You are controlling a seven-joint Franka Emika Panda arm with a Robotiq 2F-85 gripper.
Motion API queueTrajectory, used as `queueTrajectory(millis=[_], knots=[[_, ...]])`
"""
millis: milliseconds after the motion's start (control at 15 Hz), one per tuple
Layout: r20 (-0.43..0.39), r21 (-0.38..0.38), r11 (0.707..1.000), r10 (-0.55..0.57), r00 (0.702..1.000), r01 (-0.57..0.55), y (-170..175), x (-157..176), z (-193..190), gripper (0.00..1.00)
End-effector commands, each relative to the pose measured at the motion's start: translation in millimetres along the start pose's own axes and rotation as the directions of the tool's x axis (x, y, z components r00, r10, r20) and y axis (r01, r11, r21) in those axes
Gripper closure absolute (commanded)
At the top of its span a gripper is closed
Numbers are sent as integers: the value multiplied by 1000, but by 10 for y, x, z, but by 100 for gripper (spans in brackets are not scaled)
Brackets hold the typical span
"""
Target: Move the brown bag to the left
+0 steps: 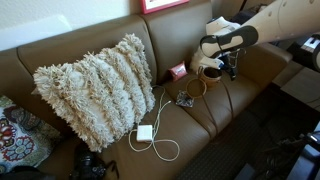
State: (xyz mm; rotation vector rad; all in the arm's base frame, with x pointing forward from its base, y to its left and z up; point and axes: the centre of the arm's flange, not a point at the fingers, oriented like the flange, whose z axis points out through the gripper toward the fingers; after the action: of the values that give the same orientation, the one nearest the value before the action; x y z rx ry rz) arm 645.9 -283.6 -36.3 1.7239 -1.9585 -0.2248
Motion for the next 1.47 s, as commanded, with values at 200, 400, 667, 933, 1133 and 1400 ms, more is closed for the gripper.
queueTrajectory(millis=[200, 400, 667, 933, 1133, 1400], knots=[[7, -82, 997, 9, 1000, -8, -664, 107, 247, 0], [-6, -68, 998, -6, 1000, 6, -662, 109, 239, 0], [-32, 37, 999, -19, 999, 20, -699, 115, 141, 0], [-44, 162, 985, -59, 997, 65, -845, 112, 19, 0], [-46, 173, 982, -73, 996, 80, -889, 120, 8, 0], [-50, 137, 988, -68, 996, 75, -875, 139, 68, 0]])
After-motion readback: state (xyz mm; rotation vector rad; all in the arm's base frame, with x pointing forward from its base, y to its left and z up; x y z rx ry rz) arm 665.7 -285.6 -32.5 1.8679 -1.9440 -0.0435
